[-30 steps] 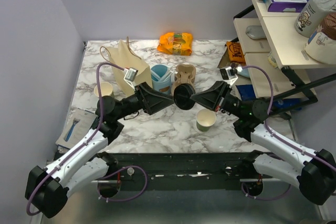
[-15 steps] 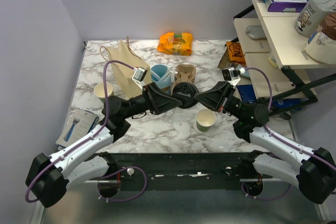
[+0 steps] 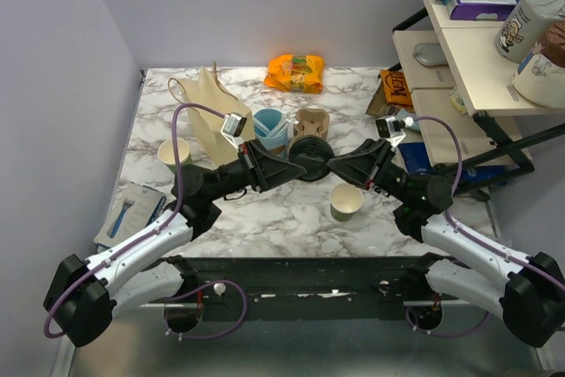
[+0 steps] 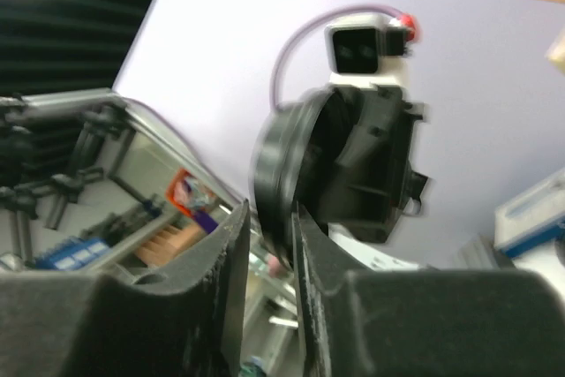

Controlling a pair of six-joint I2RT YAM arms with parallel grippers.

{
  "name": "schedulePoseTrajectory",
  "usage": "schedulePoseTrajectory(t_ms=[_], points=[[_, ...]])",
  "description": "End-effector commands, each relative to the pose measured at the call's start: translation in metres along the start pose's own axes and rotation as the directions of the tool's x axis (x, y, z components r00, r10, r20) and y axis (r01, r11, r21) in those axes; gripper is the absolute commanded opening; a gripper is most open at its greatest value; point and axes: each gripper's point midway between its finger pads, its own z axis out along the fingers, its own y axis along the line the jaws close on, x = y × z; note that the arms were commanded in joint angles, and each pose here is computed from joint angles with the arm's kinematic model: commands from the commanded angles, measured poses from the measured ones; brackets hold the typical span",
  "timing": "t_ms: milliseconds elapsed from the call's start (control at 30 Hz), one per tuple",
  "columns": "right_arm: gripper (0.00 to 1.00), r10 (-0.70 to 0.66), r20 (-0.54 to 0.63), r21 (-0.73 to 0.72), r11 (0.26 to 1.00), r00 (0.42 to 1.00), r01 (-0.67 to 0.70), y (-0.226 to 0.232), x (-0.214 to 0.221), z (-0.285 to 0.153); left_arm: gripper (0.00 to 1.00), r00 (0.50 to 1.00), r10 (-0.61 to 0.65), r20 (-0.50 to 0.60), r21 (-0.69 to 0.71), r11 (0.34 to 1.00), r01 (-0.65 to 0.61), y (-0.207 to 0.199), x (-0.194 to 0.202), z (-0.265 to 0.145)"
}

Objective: Pack the takeout coffee

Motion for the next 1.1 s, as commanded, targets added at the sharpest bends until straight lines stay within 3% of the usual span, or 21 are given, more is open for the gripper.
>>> schedulePoseTrajectory(t_ms=[0, 100, 233, 267, 300, 367, 467, 633, 867, 1067], points=[[0.54, -0.097, -0.046, 0.2, 0.974, 0.994, 0.104, -0.049, 0.008, -0.009, 0.0, 0.998, 0.032, 0.046, 0.103, 0.994, -0.037, -0.03, -0.005, -0.004], [0.67, -0.216, -0.031, 0.268, 0.939, 0.976, 0.216, -0.052, -0.003, -0.013, 0.0, 0.999, 0.018, 0.051, 0.069, 0.997, -0.022, -0.023, -0.003, -0.007], [0.77, -0.364, -0.031, 0.417, 0.841, 0.931, 0.343, -0.061, -0.018, -0.031, 0.0, 1.0, 0.02, 0.023, 0.019, 1.0, -0.02, -0.012, 0.005, -0.013], [0.99, -0.447, -0.061, 0.425, 0.798, 0.893, 0.428, -0.059, -0.023, -0.034, 0.0, 1.0, 0.022, 0.014, 0.006, 1.0, -0.022, -0.008, 0.008, -0.014], [1.0, -0.479, -0.059, 0.454, 0.768, 0.876, 0.451, -0.058, -0.028, -0.039, 0.0, 1.0, 0.028, 0.014, -0.009, 1.0, -0.028, -0.005, 0.009, -0.015], [1.0, -0.528, -0.126, 0.485, 0.706, 0.84, 0.516, -0.059, -0.025, -0.052, 0.0, 1.0, 0.022, 0.004, -0.035, 0.999, -0.022, 0.005, 0.014, -0.019], [1.0, -0.522, -0.194, 0.491, 0.681, 0.831, 0.543, -0.058, -0.019, -0.058, 0.0, 1.0, 0.012, -0.001, -0.044, 0.999, -0.012, 0.013, 0.017, -0.02], [1.0, -0.435, -0.3, 0.413, 0.743, 0.849, 0.526, -0.061, 0.005, -0.049, 0.0, 1.0, -0.001, -0.022, -0.054, 0.999, 0.0, 0.025, 0.023, -0.015], [0.99, -0.404, -0.334, 0.45, 0.726, 0.852, 0.52, -0.081, 0.005, -0.049, 0.0, 0.998, -0.028, -0.051, -0.115, 0.993, 0.021, 0.051, 0.034, -0.003], [0.78, -0.403, -0.337, 0.479, 0.705, 0.851, 0.524, -0.081, 0.004, -0.056, 0.0, 0.997, -0.027, -0.075, -0.188, 0.982, 0.012, 0.067, 0.042, 0.0]])
